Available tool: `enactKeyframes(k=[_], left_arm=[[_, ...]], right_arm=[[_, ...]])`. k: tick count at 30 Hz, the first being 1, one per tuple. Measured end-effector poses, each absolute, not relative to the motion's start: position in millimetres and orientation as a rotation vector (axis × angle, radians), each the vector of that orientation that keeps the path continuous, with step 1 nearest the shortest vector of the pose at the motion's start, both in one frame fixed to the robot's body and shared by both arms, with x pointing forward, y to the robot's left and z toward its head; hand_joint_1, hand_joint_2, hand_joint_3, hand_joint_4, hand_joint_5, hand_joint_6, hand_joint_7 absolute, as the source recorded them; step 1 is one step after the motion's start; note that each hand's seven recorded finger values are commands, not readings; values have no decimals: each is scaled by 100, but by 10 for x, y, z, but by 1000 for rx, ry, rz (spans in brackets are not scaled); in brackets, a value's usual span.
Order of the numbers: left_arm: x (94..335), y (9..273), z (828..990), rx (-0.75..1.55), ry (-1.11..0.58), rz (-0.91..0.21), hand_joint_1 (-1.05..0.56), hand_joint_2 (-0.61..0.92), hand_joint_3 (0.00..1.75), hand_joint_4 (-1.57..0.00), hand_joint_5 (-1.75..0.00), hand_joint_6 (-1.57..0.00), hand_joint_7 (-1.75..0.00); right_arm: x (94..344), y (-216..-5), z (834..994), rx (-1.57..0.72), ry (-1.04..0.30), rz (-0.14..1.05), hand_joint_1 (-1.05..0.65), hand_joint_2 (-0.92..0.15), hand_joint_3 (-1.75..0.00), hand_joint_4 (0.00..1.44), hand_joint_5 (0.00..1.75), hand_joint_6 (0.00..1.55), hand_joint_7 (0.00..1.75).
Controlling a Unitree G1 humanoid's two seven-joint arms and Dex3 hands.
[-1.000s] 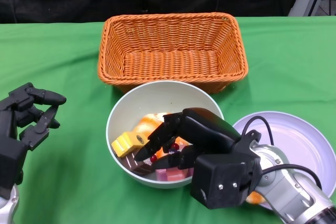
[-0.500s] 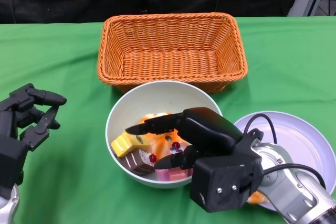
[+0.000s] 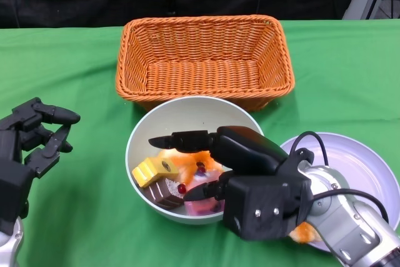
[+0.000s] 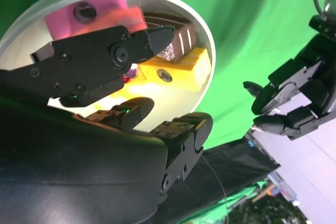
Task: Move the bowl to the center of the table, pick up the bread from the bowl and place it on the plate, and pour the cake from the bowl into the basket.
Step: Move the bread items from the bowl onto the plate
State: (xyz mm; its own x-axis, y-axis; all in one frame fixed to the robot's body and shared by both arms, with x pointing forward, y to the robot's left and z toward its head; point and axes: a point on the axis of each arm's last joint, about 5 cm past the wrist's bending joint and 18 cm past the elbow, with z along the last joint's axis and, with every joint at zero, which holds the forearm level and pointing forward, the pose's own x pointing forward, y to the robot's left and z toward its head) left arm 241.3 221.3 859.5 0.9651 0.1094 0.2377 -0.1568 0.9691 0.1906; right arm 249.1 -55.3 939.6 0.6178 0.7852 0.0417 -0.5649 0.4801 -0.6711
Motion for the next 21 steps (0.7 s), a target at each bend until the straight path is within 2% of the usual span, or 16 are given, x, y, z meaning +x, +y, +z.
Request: enactKeyframes(k=[9,16,21], left_arm=[[2413,2213,8595,210,-228,136,-10,92,37,-80,-138,-82,-99],[2414,2215,8593,208,-222,138,-9,92,37,-81,-137,-83,-98],[2414,2215,8593,208,-221,138,-9,92,36,-81,-136,-83,-98]], right_arm=[[2531,-616,9464,-545,-261,903,-46,-92,-1,47,2,34,0],[2548,-627,9534,-510,-263,916,-50,-92,-3,46,1,34,0],[2554,-634,9540,-501,-305,909,-56,-92,-4,52,4,38,2]])
